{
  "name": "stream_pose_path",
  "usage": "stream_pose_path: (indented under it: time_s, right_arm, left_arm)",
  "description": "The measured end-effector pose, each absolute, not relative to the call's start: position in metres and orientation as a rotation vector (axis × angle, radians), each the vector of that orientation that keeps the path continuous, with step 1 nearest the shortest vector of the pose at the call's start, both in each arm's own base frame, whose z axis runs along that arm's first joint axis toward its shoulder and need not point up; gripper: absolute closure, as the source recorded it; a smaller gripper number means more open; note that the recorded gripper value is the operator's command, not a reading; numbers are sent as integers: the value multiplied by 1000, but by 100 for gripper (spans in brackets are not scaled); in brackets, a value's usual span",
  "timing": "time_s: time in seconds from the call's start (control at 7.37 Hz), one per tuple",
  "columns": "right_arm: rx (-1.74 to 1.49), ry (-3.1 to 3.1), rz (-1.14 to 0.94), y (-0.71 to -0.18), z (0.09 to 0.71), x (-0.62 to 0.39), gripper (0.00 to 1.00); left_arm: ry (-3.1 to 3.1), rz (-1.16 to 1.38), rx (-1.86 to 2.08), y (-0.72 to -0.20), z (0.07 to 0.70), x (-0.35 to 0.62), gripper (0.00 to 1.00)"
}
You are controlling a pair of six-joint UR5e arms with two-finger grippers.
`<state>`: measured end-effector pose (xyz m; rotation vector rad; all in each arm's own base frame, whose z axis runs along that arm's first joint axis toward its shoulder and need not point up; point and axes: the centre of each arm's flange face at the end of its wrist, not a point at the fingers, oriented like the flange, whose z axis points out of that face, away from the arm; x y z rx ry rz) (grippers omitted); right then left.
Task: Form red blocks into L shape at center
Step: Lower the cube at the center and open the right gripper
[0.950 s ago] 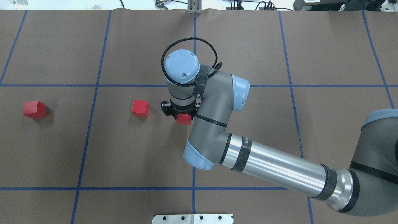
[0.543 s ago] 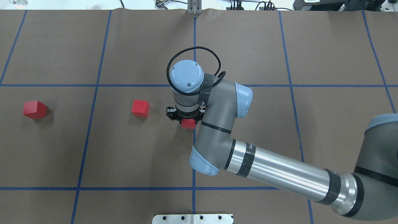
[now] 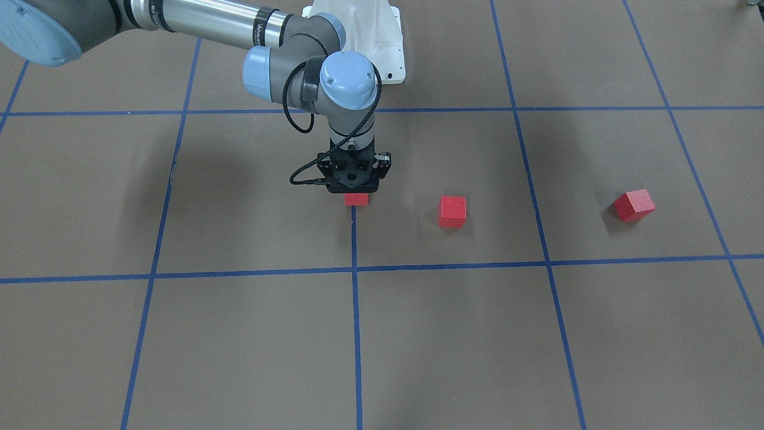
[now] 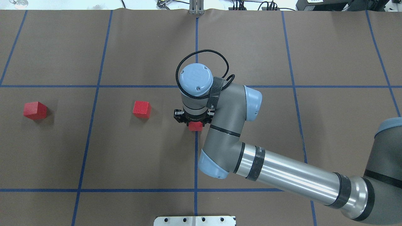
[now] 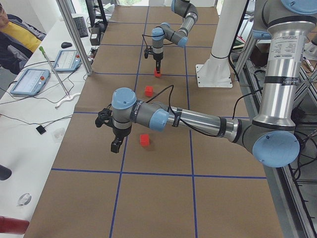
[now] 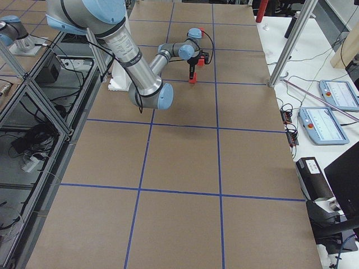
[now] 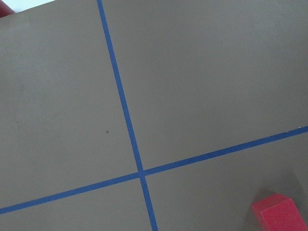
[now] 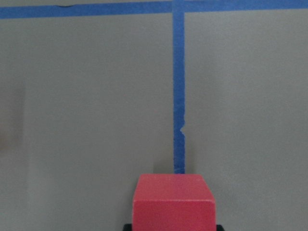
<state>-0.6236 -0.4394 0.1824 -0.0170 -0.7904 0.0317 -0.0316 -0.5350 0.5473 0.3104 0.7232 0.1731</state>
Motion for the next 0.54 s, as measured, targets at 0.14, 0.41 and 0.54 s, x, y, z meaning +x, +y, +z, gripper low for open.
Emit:
stream_pose_path:
  time_s: [0.14, 0.41, 0.54]
  right_arm:
    - [-16, -790, 33, -439, 184, -623, 53]
    - [-15, -790, 33, -439, 185, -623, 42]
    - [-15, -791, 33, -439, 185, -623, 26]
  left_arm:
    - [723, 173, 310, -535, 547, -32, 0]
    - [724, 173, 309, -535, 548, -32, 0]
    - [724, 172, 308, -535, 549, -32, 0]
